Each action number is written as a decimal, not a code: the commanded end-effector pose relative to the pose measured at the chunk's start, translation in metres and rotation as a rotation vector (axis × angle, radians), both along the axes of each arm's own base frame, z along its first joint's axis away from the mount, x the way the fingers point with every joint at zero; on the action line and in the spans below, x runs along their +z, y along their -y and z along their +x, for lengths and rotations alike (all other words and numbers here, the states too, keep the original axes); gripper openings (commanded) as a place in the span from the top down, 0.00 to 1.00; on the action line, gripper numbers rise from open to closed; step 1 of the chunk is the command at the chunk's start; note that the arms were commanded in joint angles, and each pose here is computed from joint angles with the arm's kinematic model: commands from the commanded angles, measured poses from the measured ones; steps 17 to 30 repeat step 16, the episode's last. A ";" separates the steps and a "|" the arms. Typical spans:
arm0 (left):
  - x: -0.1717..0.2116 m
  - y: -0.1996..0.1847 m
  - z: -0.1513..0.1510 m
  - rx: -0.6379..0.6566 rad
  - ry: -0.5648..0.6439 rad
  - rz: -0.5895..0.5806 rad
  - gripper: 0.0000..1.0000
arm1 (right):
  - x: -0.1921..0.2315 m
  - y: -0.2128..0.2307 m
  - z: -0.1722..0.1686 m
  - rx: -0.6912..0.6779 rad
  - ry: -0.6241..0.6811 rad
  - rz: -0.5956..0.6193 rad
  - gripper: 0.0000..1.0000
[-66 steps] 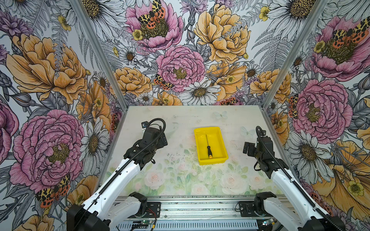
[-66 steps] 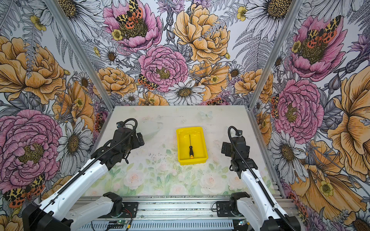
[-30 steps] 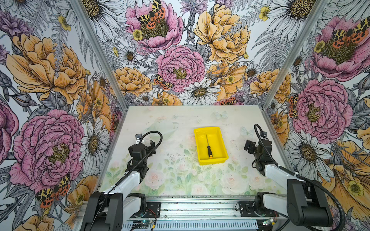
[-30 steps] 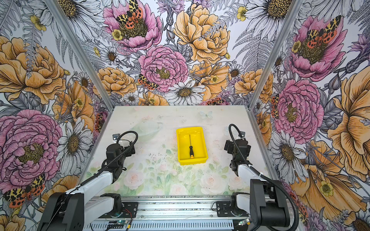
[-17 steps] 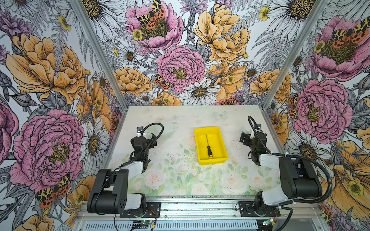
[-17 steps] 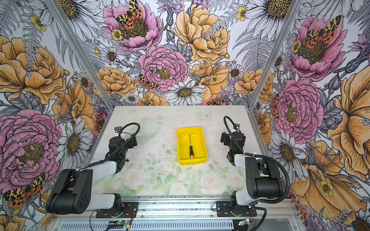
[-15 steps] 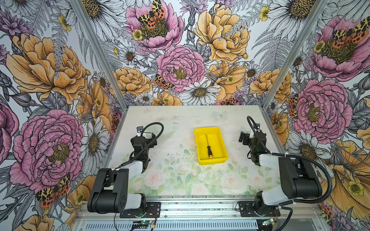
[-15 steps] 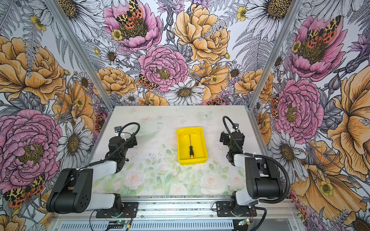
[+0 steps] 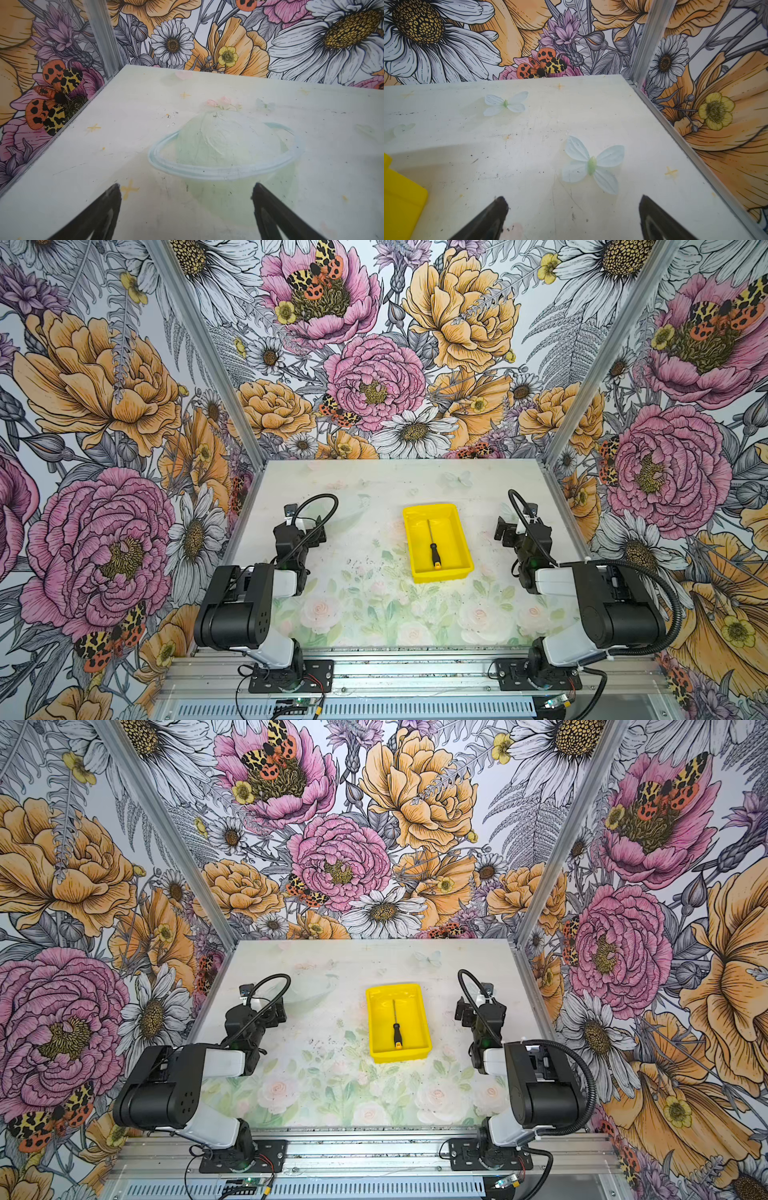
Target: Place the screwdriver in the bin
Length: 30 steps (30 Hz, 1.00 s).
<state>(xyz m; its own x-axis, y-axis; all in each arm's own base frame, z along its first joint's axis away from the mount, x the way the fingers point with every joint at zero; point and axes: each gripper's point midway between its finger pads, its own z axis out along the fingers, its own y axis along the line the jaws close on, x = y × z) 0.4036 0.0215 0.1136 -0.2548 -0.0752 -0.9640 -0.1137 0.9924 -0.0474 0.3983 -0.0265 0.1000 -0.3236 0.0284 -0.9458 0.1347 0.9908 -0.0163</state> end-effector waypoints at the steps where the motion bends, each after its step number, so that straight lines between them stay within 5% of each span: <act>1: 0.015 0.000 0.002 0.004 0.066 0.010 0.01 | 0.011 0.000 0.005 -0.003 0.043 -0.021 0.00; 30: 0.015 0.005 0.003 -0.005 0.064 0.035 0.01 | 0.012 0.000 0.003 -0.003 0.048 -0.020 0.01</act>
